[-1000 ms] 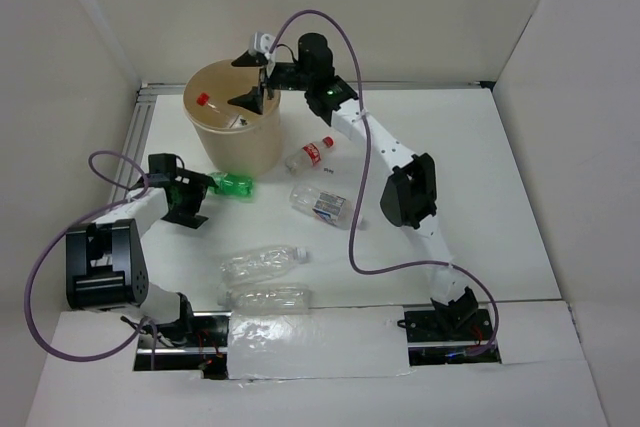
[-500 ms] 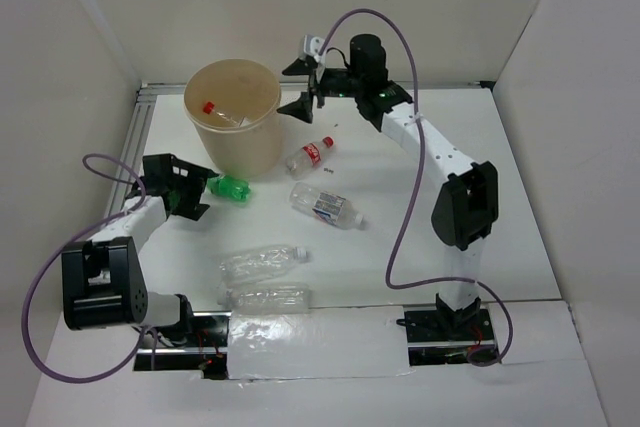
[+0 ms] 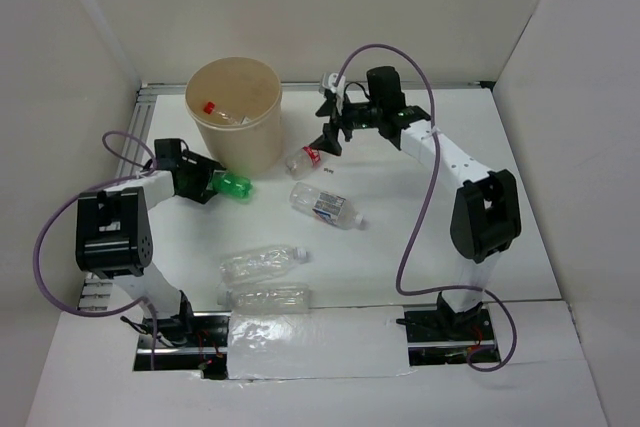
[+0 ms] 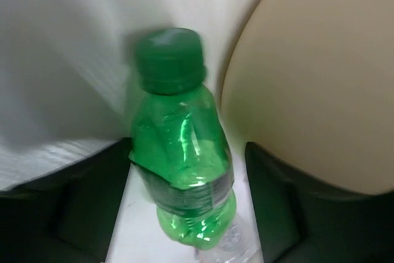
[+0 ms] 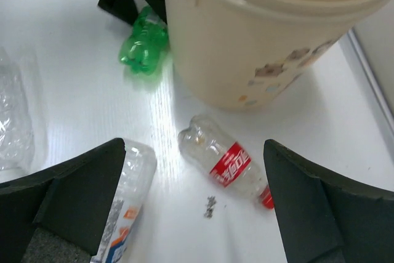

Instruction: Put the plastic bottles in the bin

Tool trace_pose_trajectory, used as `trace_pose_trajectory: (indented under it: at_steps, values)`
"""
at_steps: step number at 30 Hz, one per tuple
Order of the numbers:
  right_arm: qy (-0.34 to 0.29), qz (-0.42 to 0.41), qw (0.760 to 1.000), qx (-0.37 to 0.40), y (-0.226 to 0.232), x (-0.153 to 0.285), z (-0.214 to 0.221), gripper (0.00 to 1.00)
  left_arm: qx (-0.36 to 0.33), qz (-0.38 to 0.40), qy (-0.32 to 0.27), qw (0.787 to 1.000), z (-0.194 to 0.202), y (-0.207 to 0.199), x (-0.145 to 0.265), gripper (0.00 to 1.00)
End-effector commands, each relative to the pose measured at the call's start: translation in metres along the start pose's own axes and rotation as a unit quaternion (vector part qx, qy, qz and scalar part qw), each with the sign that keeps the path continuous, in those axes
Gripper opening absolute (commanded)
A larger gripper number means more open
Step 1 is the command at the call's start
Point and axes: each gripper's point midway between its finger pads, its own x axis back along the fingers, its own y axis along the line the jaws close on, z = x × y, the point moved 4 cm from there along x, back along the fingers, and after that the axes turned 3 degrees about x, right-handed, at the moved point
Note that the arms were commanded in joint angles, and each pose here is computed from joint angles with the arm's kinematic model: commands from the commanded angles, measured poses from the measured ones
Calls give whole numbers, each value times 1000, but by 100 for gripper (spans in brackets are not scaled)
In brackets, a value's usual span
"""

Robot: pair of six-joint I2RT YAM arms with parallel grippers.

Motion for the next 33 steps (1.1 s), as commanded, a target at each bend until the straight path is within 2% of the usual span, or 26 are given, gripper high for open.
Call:
trace_pose_trajectory:
  at_steps: [1, 5, 6, 9, 10, 11, 13, 14, 15, 16, 17, 18, 21, 23, 25, 27, 28, 29, 33]
  values:
    - [11, 13, 1000, 14, 9, 27, -10, 100, -28, 0, -6, 1000, -3, -9, -1, 72]
    - [29, 1, 1000, -6, 26, 33, 12, 100, -54, -8, -9, 998, -2, -2, 4, 57]
    - [32, -1, 999, -11, 28, 33, 17, 100, -56, -24, -6, 998, 1, 9, 2, 50]
    - [46, -18, 998, -26, 41, 35, 31, 100, -73, -23, -7, 997, 5, 16, 11, 37]
    - [51, -22, 998, -29, 45, 35, 36, 100, -79, -23, -2, 997, 7, 19, 14, 26]
    - [56, -26, 998, -32, 49, 37, 38, 100, -89, 0, -8, 996, 7, 9, 26, 21]
    - [65, -34, 996, -45, 54, 40, 47, 100, -118, -2, -2, 993, 16, 15, 39, 10]
    - [68, -37, 996, -51, 57, 40, 52, 100, -133, 12, -7, 991, 18, 8, 49, 2]
    - [77, -44, 994, -65, 64, 41, 59, 98, -163, 53, -24, 985, 17, -7, 71, 0]
    - [80, -46, 993, -71, 66, 42, 60, 94, -184, 68, -27, 980, 23, -13, 83, 0]
    - [80, -54, 992, -78, 69, 42, 60, 80, -207, 87, -30, 974, 30, -19, 95, 0]
    - [93, -63, 989, -99, 75, 41, 70, 72, -228, 112, -33, 967, 35, -26, 108, 0]
    - [101, -83, 984, -125, 85, 39, 74, 35, -288, 208, -53, 933, 48, -56, 161, 0]
    - [110, -88, 981, -136, 88, 35, 79, 37, -309, 265, -61, 911, 57, -77, 196, 0]
    - [117, -84, 978, -151, 89, 34, 85, 56, -322, 317, -68, 890, 64, -102, 220, 0]
    - [125, -87, 977, -153, 93, 33, 86, 66, -321, 362, -79, 872, 68, -121, 240, 0]
    - [129, -88, 976, -149, 95, 30, 86, 75, -315, 389, -86, 861, 69, -134, 253, 0]
    - [129, -92, 976, -147, 98, 28, 85, 79, -312, 406, -94, 854, 68, -147, 264, 0]
    - [146, -90, 972, -161, 104, 24, 91, 93, -279, 393, -151, 863, 44, -189, 248, 0]
